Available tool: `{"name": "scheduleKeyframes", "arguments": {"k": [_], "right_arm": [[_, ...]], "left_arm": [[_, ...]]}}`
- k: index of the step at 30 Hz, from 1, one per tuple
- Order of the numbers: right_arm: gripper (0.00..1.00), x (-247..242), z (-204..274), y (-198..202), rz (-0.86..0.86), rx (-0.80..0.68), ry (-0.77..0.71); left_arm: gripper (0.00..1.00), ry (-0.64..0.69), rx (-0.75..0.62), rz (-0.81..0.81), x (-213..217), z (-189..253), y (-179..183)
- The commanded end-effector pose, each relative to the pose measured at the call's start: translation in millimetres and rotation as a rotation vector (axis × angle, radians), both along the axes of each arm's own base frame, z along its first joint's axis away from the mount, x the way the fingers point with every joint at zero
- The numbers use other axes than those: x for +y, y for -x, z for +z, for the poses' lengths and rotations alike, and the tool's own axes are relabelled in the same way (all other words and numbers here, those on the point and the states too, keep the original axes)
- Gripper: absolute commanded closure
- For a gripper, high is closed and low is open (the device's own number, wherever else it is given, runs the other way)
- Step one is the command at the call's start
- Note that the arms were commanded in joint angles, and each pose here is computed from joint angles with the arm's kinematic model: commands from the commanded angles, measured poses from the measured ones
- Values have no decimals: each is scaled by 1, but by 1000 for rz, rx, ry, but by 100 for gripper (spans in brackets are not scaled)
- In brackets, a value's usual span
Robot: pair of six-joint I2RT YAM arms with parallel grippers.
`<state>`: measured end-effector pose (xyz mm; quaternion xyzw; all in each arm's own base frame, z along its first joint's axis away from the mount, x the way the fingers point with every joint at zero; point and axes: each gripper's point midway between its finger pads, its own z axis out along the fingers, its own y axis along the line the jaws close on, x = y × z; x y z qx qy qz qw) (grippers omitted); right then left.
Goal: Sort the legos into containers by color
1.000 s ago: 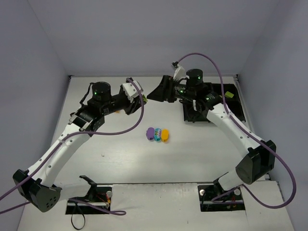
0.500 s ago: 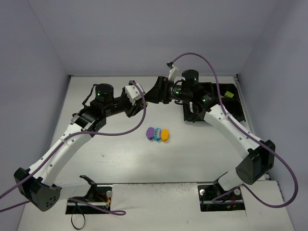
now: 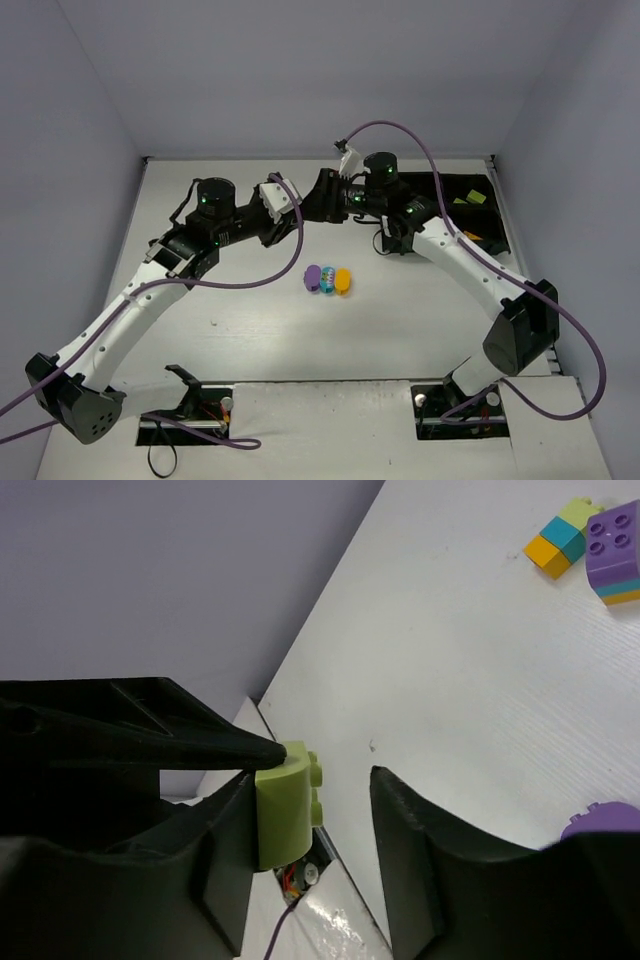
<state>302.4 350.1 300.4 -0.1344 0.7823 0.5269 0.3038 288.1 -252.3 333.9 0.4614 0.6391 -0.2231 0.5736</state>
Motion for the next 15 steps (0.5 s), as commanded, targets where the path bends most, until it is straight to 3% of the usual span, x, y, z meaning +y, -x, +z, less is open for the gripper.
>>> {"name": "scheduleKeyframes", "arguments": {"k": [1, 3, 4, 6, 7, 8, 10, 11, 15], "right_arm": [[58, 7, 15, 1, 23, -50, -47], [69, 7, 16, 0, 22, -57, -47], [82, 6, 18, 0, 22, -71, -45], [93, 5, 20, -4, 9, -87, -41], [100, 4, 20, -7, 2, -93, -36], [100, 1, 23, -12, -9, -113, -32], [100, -6, 20, -23, -44, -123, -14], [100, -11, 18, -28, -61, -133, -5], [100, -68, 6, -78, -257, -159, 92]], "left_arm": [[85, 32, -118, -10, 0, 31, 0], [85, 24, -117, -6, 0, 28, -1], [80, 17, -113, 0, 0, 25, -3], [73, 7, -103, 12, 1, 20, -6], [65, -1, -98, 27, 2, 16, -10], [49, -2, -91, 38, 2, 13, -12], [36, 2, -64, 71, 4, 6, -17], [23, -1, -58, 126, 9, 3, -24], [19, 74, 11, 343, 27, -2, -47]]}}
